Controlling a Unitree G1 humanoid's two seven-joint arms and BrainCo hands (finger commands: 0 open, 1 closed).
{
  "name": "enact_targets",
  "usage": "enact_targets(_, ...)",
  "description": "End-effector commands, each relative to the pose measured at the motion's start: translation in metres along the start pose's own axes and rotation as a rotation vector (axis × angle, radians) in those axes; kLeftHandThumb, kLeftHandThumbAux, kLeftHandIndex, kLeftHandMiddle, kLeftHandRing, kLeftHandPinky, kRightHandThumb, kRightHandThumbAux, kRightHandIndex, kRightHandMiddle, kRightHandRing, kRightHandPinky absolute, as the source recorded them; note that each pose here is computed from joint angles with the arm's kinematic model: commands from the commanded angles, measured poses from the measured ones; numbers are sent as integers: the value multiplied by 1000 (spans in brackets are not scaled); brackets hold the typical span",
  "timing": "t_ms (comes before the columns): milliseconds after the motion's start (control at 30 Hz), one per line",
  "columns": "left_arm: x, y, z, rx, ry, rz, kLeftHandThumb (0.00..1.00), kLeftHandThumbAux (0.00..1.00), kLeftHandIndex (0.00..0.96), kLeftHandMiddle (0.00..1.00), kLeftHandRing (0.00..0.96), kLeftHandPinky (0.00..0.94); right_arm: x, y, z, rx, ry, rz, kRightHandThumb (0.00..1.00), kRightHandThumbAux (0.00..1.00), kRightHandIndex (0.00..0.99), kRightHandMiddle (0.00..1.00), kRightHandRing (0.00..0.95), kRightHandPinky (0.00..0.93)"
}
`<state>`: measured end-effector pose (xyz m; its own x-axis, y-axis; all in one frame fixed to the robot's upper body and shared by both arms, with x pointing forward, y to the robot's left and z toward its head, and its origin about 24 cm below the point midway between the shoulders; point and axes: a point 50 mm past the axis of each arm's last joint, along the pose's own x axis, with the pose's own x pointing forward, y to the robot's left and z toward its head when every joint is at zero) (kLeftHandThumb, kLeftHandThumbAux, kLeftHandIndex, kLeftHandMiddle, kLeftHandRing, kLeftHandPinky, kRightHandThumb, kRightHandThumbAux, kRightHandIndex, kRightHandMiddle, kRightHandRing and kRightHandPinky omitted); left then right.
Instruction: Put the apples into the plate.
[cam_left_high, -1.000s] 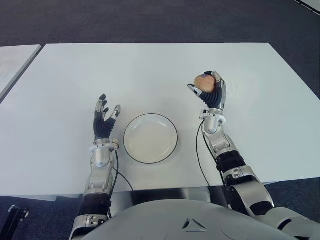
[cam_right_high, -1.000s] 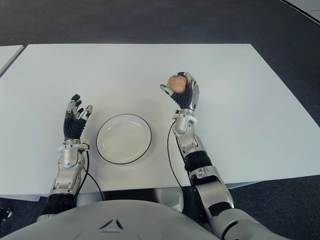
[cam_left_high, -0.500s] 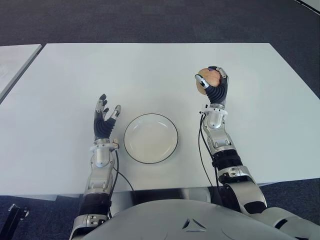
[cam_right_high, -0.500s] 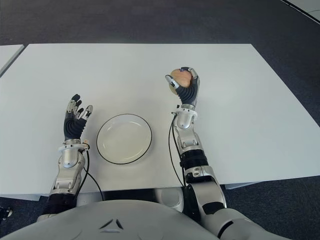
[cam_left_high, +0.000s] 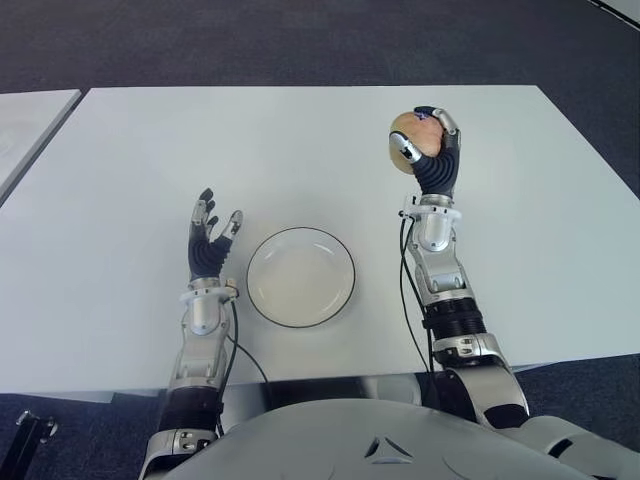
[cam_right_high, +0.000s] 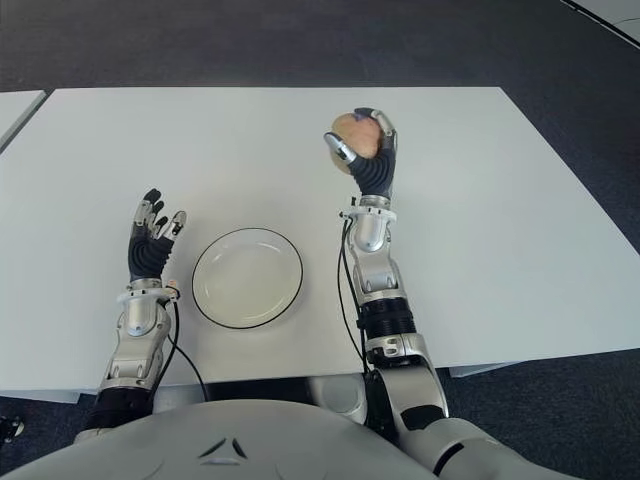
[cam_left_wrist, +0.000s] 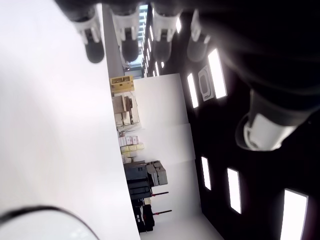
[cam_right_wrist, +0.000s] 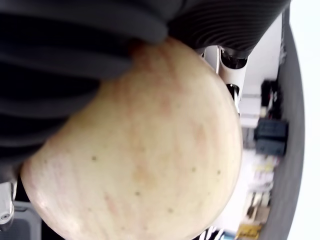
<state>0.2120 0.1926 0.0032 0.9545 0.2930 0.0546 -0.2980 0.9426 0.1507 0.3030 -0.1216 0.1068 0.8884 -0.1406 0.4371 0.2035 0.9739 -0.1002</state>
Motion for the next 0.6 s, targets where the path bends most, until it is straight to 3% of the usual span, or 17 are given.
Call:
enact_targets(33, -3, -1, -4, 0, 21, 1, 0, 550, 0, 0, 0, 6, -21, 14, 10, 3, -19, 69, 744, 710, 438, 973, 920, 896)
enact_targets(233, -3, -1, -4, 8, 21, 0, 0, 555, 0, 0, 0, 2, -49, 29, 27, -65, -36, 185, 743, 710, 438, 962, 917, 893)
enact_targets(600, -2, -2, -4, -3, 29, 2, 0, 571, 0, 0, 0, 9, -65, 36, 36, -111, -81, 457, 742, 711, 438, 965, 918, 897)
